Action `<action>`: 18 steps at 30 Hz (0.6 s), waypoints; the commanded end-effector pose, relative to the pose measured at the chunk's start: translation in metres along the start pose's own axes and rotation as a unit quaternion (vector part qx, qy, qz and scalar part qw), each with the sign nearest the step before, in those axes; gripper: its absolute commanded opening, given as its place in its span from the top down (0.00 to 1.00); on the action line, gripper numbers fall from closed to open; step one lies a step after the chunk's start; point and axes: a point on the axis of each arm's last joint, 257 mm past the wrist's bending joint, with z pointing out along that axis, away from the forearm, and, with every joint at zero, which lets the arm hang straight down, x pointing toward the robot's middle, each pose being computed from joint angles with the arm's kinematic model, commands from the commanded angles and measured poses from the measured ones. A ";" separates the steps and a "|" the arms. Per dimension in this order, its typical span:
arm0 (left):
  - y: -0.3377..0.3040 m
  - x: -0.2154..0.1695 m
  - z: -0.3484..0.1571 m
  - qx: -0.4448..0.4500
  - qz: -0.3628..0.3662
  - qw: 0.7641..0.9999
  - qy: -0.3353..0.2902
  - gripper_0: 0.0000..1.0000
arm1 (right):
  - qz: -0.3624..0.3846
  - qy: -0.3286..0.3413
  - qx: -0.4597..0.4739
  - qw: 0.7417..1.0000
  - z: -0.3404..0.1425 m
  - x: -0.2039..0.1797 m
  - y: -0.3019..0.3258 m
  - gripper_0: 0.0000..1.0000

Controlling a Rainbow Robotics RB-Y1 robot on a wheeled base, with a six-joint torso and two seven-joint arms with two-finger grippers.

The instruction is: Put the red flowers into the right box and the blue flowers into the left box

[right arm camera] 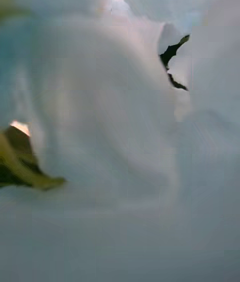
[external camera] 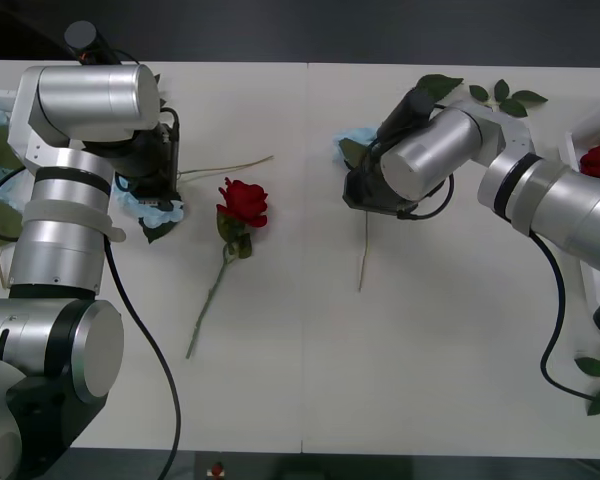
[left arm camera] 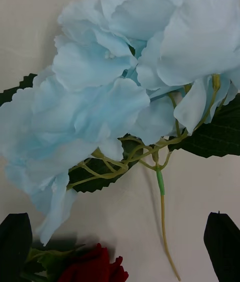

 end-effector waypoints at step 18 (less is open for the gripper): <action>-0.025 -0.091 0.022 0.049 -0.019 0.996 -0.072 0.00 | -0.231 -0.095 -0.273 0.929 -0.189 -0.103 0.034 1.00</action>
